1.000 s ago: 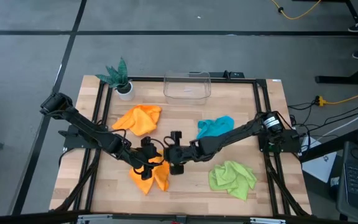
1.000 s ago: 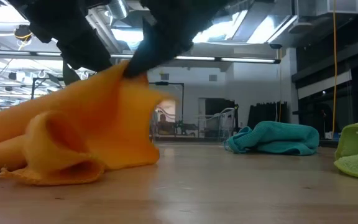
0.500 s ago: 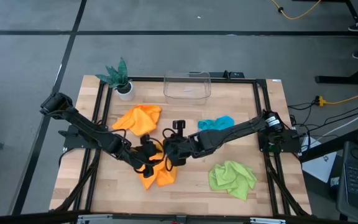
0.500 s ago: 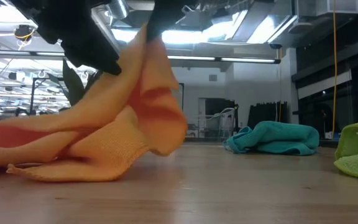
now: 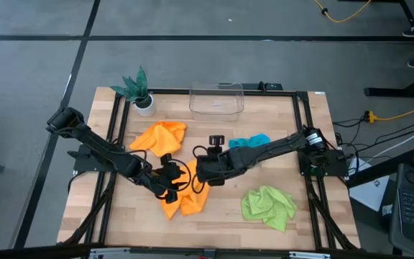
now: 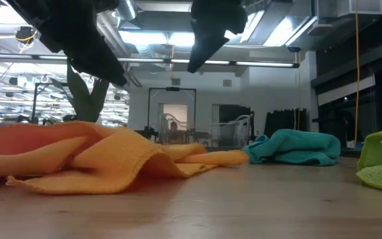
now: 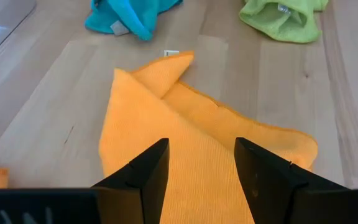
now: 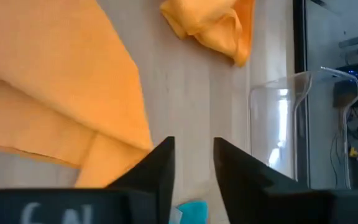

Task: Fold microfiber towels
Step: Fold the bottom orange microfiber towel

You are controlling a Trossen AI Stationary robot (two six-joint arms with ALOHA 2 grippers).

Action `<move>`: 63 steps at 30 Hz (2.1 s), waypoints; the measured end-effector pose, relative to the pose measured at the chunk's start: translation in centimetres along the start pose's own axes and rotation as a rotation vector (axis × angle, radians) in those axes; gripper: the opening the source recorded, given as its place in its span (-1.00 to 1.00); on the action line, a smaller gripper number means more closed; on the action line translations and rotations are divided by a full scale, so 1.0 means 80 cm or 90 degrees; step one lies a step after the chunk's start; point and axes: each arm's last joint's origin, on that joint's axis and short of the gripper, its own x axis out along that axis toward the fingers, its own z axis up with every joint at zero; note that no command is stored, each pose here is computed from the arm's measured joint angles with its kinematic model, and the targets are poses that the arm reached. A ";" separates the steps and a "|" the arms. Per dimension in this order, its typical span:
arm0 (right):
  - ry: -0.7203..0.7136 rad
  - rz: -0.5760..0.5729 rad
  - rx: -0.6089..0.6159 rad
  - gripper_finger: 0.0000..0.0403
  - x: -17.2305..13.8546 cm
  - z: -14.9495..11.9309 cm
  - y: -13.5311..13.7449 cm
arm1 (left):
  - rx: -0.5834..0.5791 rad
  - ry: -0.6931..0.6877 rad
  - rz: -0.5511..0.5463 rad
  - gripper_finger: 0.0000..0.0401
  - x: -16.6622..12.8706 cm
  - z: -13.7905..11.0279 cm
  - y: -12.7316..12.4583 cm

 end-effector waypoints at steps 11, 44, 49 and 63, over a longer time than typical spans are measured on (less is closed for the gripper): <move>0.243 0.085 -0.012 -0.17 -0.001 -0.049 0.000 | -0.001 0.000 0.000 -0.12 0.000 0.000 0.000; -0.351 0.388 0.287 -0.17 0.087 -0.125 0.085 | -0.008 -0.007 -0.002 -0.12 0.000 0.001 -0.001; -0.264 0.381 0.232 -0.17 0.108 -0.097 0.101 | -0.008 -0.007 -0.003 -0.12 -0.001 0.002 -0.001; -0.289 0.203 0.166 -0.17 0.153 -0.033 0.048 | -0.022 -0.031 -0.019 -0.12 -0.022 0.014 0.005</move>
